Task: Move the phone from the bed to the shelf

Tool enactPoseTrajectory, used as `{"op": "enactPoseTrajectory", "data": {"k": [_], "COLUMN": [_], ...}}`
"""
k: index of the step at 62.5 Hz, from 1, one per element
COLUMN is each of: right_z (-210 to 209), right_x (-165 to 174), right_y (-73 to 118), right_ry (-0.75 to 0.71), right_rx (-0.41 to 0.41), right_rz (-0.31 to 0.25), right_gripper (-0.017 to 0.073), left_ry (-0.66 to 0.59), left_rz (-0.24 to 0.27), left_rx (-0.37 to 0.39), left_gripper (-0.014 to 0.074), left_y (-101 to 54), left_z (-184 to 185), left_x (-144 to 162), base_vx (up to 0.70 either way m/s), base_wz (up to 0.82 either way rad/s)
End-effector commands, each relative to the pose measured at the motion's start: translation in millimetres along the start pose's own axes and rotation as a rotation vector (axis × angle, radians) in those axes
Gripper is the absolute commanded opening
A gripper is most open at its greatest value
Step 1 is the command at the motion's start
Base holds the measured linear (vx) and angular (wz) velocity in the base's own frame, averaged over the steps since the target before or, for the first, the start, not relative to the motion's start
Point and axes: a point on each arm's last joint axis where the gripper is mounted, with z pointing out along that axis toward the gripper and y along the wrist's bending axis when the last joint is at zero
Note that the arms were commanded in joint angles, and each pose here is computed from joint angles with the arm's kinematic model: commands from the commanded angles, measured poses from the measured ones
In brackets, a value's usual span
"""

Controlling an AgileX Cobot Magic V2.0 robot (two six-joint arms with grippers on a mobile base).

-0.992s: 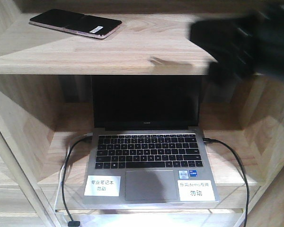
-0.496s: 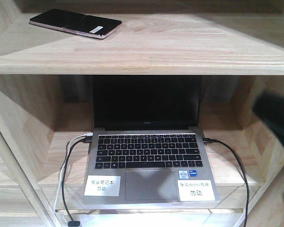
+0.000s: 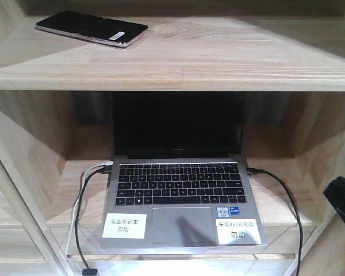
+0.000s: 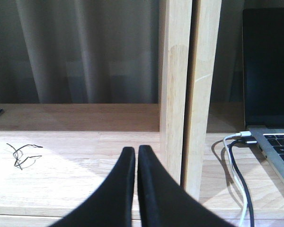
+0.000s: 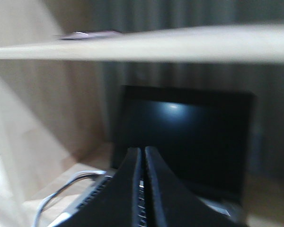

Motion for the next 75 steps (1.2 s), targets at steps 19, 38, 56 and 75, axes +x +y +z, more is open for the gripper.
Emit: {"op": "enactPoseTrajectory", "data": {"k": [19,38,56,75], "right_z": [1.2,1.2,1.2,1.1], "right_x": [3.2,3.2,3.2,3.7], "right_y": [-7.9,-7.9,-7.9,-8.7], "right_ry": [-0.031,-0.031,-0.031,-0.025], "right_rx": [0.077,0.077,0.077,0.087], "right_rz": [0.064,0.064,0.052,0.046], "right_gripper": [-0.0005,-0.0005,-0.0005,-0.0005], "left_ry": [-0.074,-0.074,-0.074,-0.074], "left_rz": [-0.009,-0.009,-0.009,-0.009], "left_rx": [0.0,0.0,0.0,0.0], "left_gripper": [0.0001,0.0001,0.0001,0.0001], "left_y": [0.1,0.1,0.1,0.1], "left_z": [-0.2,-0.2,-0.2,-0.2], "left_x": [-4.7,-4.7,-4.7,-4.7], "base_vx": [0.0,0.0,0.0,0.0], "base_wz": [0.0,0.0,0.0,0.0]}}
